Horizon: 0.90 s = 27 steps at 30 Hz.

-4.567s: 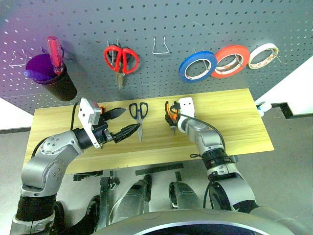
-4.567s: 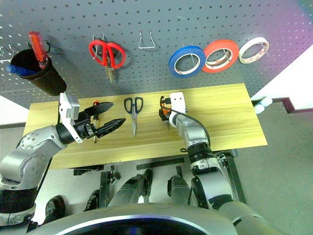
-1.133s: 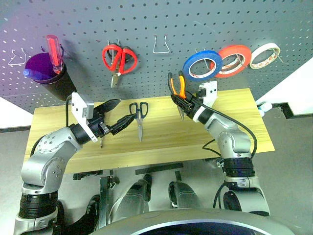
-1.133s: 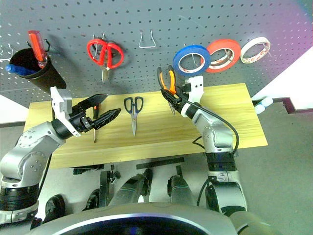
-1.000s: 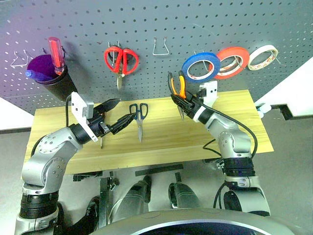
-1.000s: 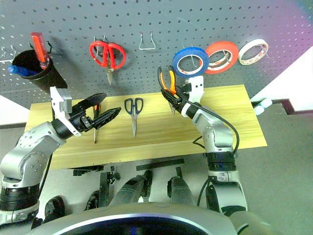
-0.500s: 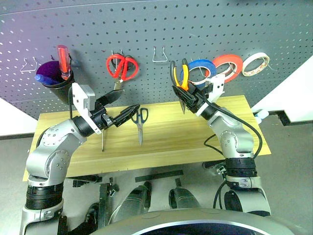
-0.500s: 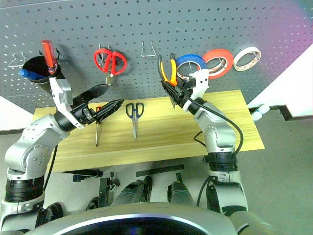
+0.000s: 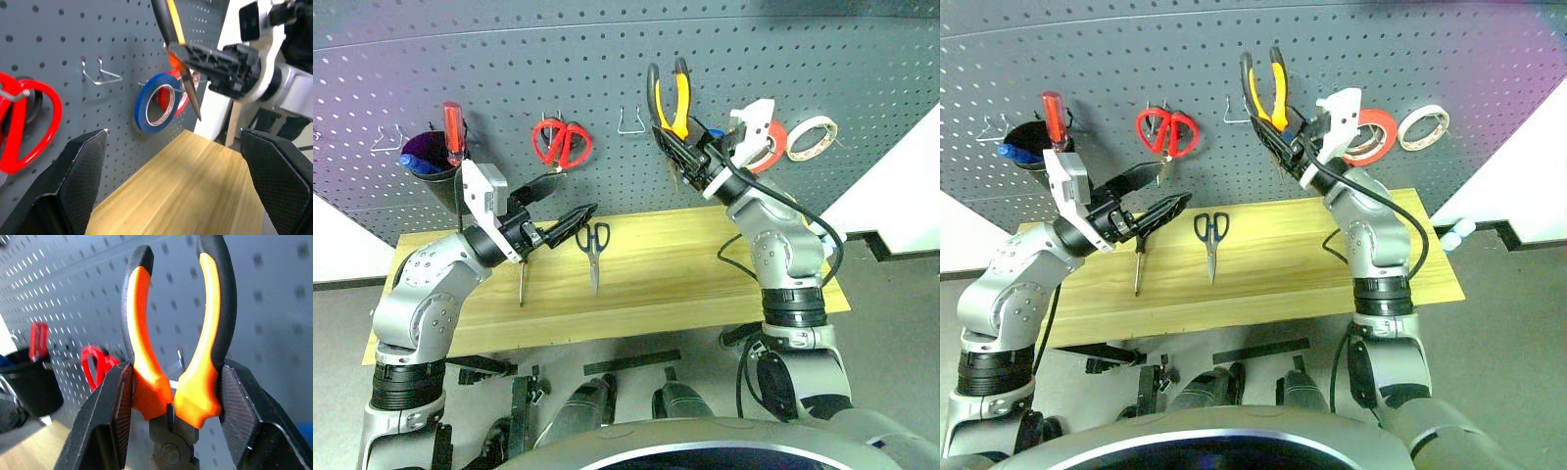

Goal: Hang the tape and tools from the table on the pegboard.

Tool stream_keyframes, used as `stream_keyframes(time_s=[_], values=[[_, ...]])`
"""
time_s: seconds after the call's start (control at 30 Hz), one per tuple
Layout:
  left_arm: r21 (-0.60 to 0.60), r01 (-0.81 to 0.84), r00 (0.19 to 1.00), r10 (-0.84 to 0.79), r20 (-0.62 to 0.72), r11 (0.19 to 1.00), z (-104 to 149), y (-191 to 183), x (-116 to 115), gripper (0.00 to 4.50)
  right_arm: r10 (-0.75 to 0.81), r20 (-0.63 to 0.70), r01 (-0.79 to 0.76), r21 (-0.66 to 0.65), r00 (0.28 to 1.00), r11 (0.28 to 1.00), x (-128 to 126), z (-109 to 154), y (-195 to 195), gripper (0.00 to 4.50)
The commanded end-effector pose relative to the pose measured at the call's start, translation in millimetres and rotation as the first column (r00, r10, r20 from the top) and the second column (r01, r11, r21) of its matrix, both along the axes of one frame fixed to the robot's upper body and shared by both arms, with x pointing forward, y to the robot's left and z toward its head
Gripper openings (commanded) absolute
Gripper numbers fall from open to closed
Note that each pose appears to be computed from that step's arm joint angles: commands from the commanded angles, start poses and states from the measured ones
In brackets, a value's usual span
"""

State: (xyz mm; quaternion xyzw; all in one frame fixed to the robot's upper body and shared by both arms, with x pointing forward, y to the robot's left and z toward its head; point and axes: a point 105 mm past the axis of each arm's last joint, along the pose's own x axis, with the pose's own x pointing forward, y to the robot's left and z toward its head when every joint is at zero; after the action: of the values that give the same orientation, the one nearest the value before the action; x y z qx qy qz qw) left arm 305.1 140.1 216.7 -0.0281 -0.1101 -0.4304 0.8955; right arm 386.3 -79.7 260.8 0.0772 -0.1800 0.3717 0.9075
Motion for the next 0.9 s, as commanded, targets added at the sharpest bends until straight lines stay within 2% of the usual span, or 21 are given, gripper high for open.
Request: stream_keyframes(time_s=[0.03, 0.23, 0.57, 0.9], values=[[-0.006, -0.005, 0.998, 0.005, 0.061, 1.0, 10, 0, -6, 4.5, 0.023, 0.115, -0.029, 0.05, 0.993, 0.998, -2, 34, 9, 2.09], [-0.007, -0.007, 0.998, 0.008, 0.063, 1.0, 10, -2, -7, 4.5, 0.03, 0.15, -0.041, 0.07, 0.988, 0.997, 10, 45, 19, 2.09], [0.001, -0.015, 0.998, 0.015, 0.059, 1.0, 9, -2, -8, 4.5, -0.001, 0.149, -0.012, 0.088, 0.989, 0.996, 36, 43, 29, 2.09], [0.002, -0.021, 0.998, 0.021, 0.051, 1.0, 8, -2, -10, 4.5, -0.004, 0.167, -0.013, 0.103, 0.986, 0.995, 46, 56, 38, 2.09]])
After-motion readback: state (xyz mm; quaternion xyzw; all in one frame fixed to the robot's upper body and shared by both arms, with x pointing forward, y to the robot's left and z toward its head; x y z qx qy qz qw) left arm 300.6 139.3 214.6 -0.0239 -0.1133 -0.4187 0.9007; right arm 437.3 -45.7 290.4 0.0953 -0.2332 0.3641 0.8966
